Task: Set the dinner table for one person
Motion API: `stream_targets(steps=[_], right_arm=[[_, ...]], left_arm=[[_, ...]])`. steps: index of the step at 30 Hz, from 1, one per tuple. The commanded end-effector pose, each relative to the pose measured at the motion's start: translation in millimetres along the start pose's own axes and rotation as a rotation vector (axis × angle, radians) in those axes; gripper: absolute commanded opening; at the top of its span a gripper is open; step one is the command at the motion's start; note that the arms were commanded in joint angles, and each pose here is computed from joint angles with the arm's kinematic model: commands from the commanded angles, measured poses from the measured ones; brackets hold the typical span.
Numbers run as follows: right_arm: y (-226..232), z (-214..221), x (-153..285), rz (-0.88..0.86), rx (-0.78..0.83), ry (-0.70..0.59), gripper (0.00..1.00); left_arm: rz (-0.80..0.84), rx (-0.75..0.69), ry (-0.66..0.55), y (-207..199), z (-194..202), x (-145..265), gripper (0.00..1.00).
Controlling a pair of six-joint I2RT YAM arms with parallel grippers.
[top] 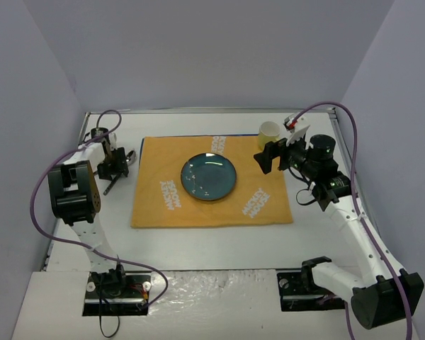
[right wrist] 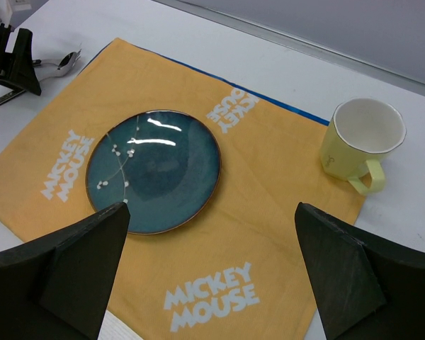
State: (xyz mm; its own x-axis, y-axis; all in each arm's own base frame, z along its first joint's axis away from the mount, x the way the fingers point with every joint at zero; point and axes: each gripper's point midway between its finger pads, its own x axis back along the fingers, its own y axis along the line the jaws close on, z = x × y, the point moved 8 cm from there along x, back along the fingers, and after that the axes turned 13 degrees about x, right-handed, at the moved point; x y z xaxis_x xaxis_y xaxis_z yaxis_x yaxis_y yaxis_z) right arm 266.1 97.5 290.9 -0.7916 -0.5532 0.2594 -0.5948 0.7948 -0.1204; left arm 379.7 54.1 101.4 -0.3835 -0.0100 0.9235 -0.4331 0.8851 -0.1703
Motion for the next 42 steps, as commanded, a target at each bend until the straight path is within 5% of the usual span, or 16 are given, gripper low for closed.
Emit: stream_targets(steps=[1, 8, 12, 25, 42], right_arm=[[-3, -16, -7, -0.008, 0.025, -0.071, 1.00], [-2, -15, -9, -0.013, 0.022, -0.067, 1.00], [-2, -14, -8, -0.011, 0.022, -0.064, 1.00], [-1, -14, -7, -0.005, 0.012, -0.063, 1.00], [0, -13, -15, -0.019, -0.006, -0.043, 1.00]], left_arm=[[0.057, 0.031, 0.020, -13, 9, 15, 0.45], [0.055, 0.044, 0.003, -30, 15, 20, 0.29], [0.041, 0.064, -0.013, -32, 8, 16, 0.40], [0.066, 0.061, -0.066, -45, -28, -5, 0.42], [0.055, 0.092, -0.039, -45, -24, -17, 0.22]])
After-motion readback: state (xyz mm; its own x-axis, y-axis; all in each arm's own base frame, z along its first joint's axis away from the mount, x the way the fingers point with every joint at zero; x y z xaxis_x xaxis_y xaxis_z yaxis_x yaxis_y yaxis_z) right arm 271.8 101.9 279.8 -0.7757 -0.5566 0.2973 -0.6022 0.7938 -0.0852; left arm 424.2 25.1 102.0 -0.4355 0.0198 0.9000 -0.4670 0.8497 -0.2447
